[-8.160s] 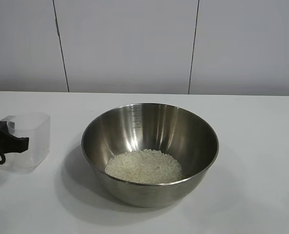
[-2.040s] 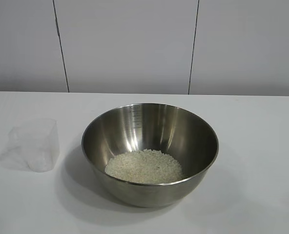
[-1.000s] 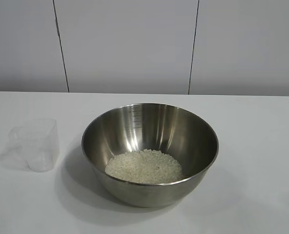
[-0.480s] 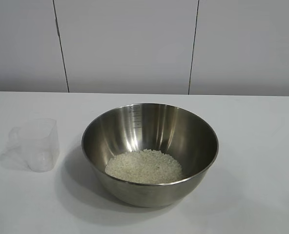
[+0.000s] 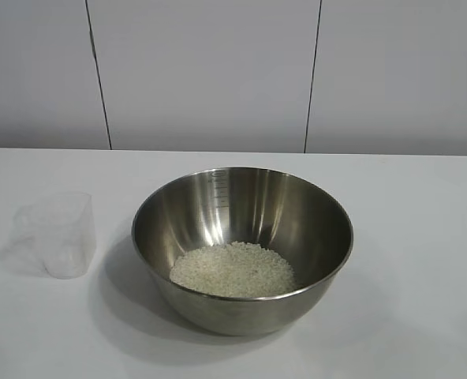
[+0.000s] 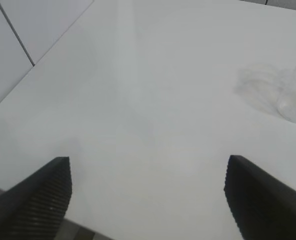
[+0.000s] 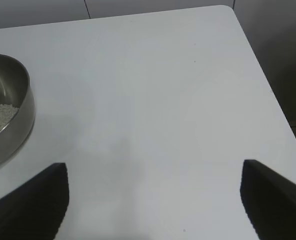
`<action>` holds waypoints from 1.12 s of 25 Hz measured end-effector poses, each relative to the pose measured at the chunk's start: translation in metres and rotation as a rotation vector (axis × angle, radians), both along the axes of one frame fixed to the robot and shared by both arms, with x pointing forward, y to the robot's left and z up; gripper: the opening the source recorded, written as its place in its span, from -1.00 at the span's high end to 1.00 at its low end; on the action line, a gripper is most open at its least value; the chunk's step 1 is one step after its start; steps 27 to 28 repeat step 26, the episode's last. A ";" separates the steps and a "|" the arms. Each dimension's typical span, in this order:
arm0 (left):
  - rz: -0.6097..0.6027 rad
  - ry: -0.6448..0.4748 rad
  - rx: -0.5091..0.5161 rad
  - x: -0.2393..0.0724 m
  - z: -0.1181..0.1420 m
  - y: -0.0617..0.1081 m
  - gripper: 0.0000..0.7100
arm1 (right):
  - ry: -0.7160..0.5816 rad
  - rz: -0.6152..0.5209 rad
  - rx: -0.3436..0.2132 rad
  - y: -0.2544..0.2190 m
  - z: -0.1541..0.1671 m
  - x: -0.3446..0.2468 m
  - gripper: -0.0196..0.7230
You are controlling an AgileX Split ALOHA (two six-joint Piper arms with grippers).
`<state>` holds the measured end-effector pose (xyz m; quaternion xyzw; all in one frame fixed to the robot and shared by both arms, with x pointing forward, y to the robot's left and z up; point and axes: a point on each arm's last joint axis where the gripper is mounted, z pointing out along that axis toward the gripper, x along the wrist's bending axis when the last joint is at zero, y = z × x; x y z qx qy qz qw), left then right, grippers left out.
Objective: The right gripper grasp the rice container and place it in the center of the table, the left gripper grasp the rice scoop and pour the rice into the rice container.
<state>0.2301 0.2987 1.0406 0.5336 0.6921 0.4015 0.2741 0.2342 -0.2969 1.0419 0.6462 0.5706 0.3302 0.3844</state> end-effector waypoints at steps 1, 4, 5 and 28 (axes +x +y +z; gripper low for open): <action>0.000 -0.002 0.001 0.000 0.000 0.000 -0.70 | 0.000 0.000 0.000 0.000 0.000 0.000 -0.77; 0.000 -0.006 0.002 0.000 0.000 0.000 -0.70 | -0.001 0.000 0.000 0.000 0.000 0.000 -0.77; 0.000 -0.008 0.003 0.001 0.001 0.000 -0.70 | -0.001 0.000 0.000 0.000 0.000 0.000 -0.77; -0.100 -0.010 0.002 0.000 0.001 0.001 -0.70 | -0.001 0.000 0.000 0.000 0.000 0.000 -0.77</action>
